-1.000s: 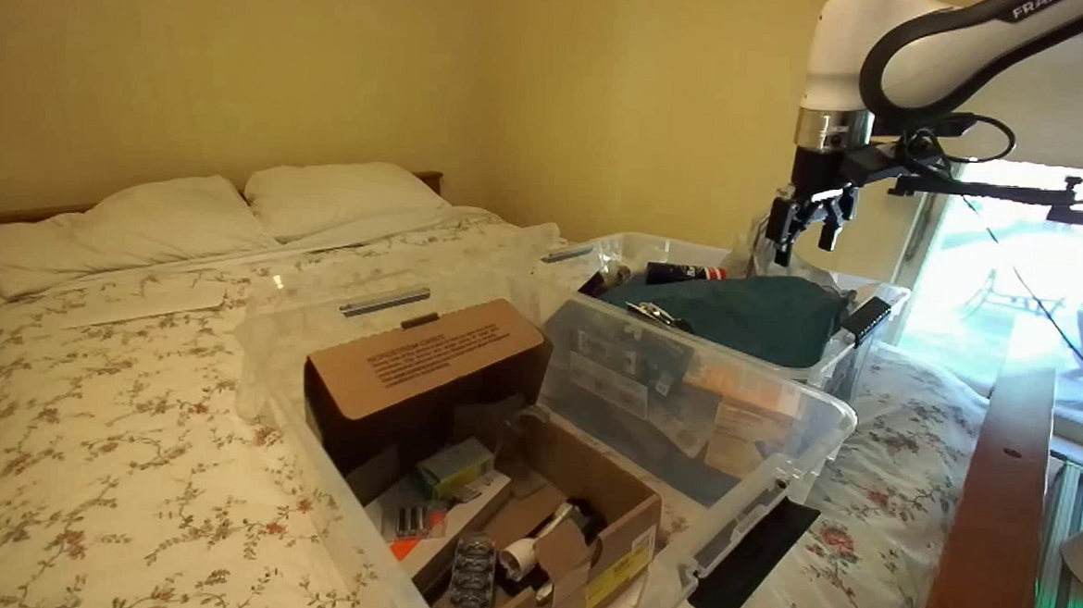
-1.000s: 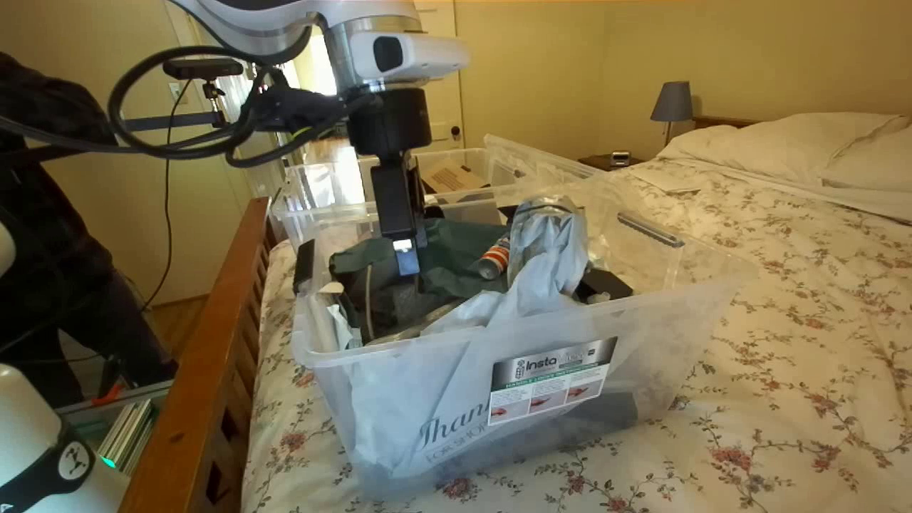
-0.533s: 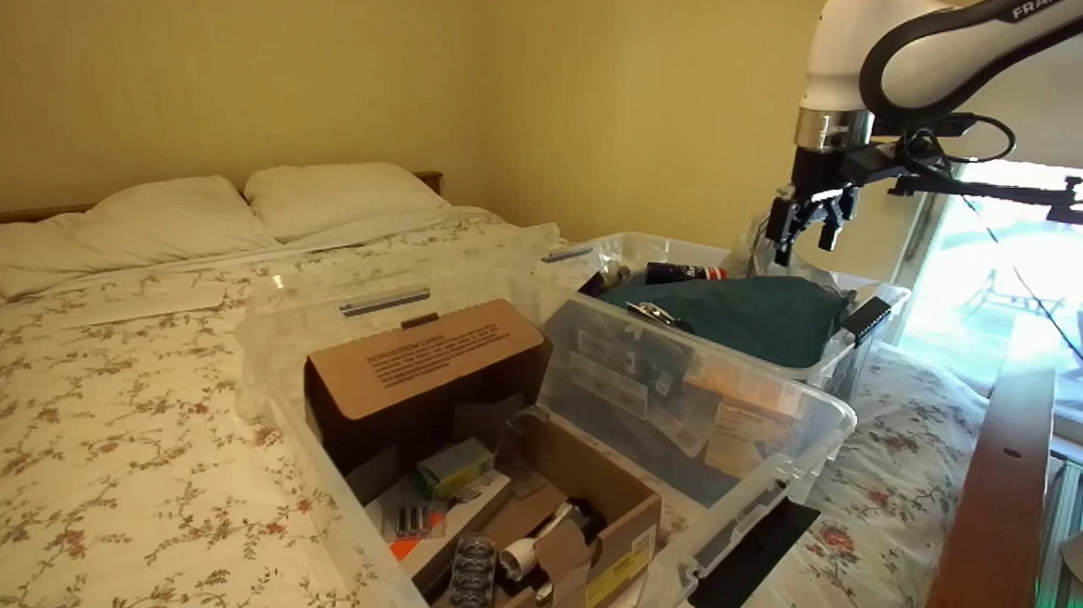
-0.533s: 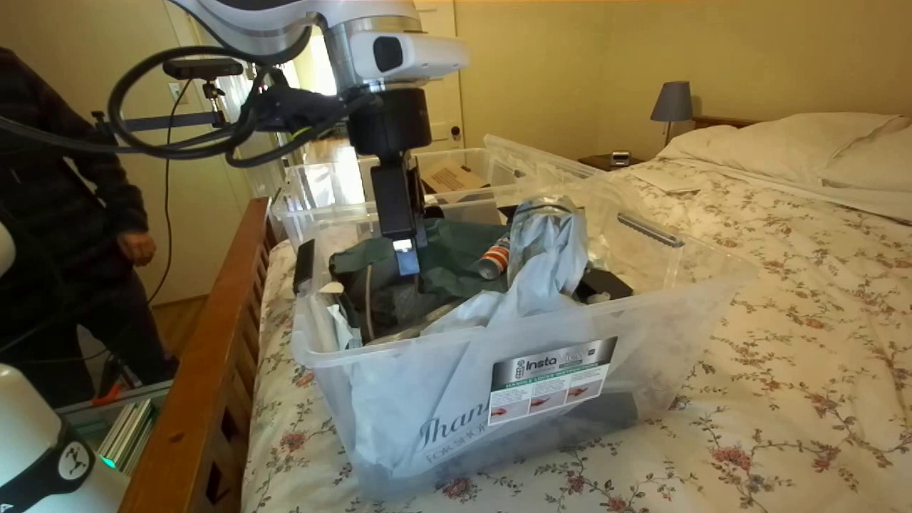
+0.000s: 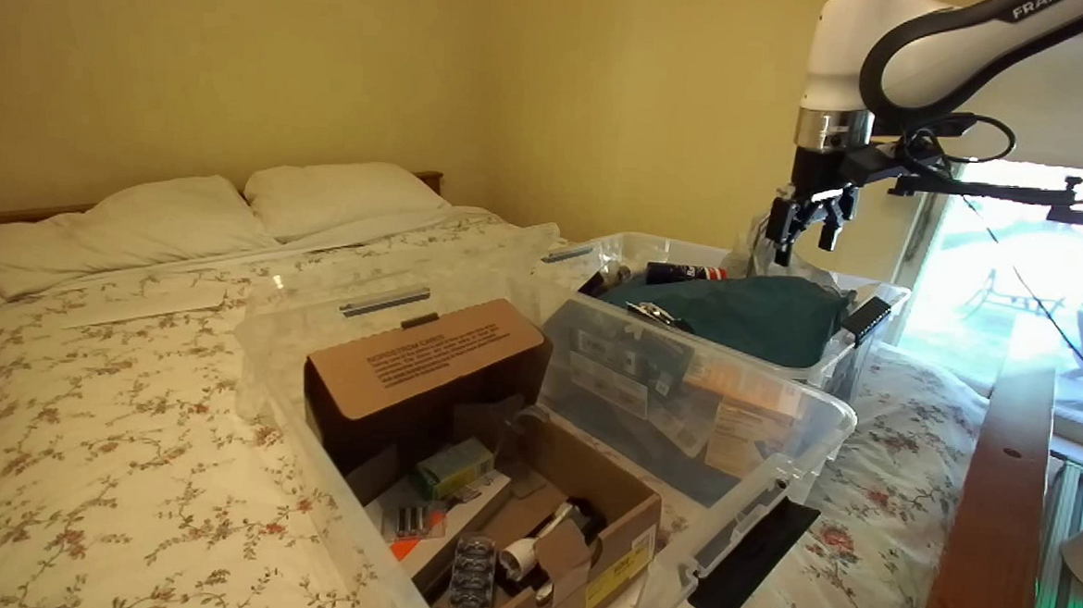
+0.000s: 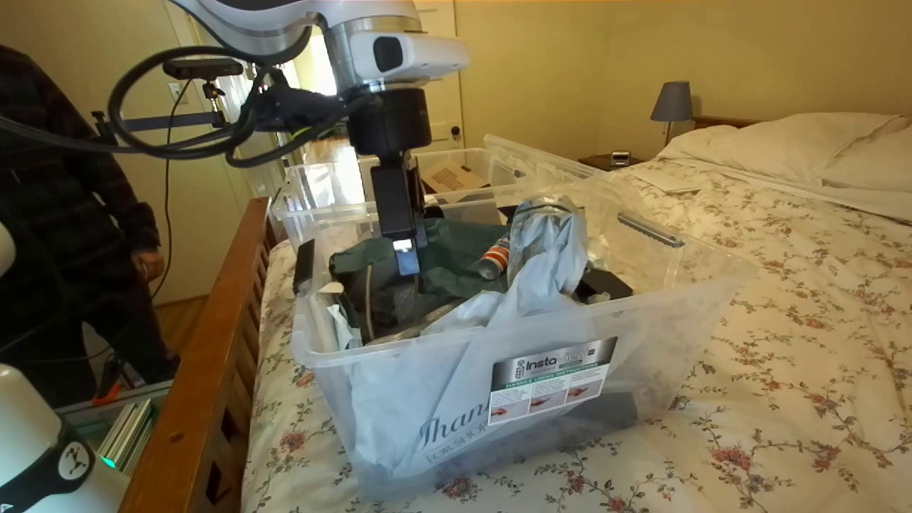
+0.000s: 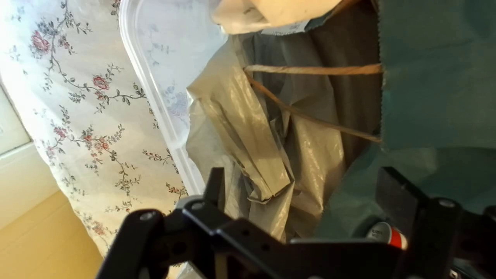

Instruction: Remove the clear cup from the brown box and put it in the container on the right.

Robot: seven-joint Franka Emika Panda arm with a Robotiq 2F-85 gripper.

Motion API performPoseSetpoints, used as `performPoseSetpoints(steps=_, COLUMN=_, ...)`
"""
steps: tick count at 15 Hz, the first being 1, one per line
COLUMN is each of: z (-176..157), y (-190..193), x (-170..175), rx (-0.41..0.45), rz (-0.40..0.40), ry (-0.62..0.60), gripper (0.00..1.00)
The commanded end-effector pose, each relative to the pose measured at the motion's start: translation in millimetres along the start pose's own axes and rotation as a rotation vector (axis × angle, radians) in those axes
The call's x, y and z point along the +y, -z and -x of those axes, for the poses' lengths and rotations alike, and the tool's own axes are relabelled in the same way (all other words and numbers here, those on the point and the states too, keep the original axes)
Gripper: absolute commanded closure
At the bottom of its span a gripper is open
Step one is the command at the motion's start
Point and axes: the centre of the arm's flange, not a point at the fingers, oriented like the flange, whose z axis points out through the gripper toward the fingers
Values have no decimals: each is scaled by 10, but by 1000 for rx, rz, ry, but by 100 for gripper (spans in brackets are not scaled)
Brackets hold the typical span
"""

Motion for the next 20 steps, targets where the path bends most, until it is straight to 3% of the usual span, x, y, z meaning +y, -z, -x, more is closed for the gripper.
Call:
performPoseSetpoints(steps=1, z=0, y=0, x=0, rx=0, rz=0, ry=0, gripper=0)
performPoseSetpoints(steps=8, z=0, y=0, x=0, rx=0, rz=0, ry=0, gripper=0)
performPoseSetpoints(steps=10, z=62, y=4, x=-280, rx=-6, rz=-36, ry=61, gripper=0)
performPoseSetpoints(steps=14, z=379, y=239, x=-1211, rx=15, rz=-75, ry=162, gripper=0)
performPoseSetpoints(steps=20, z=833, y=1007, x=-2356, rx=225, rz=-147, ry=312, gripper=0)
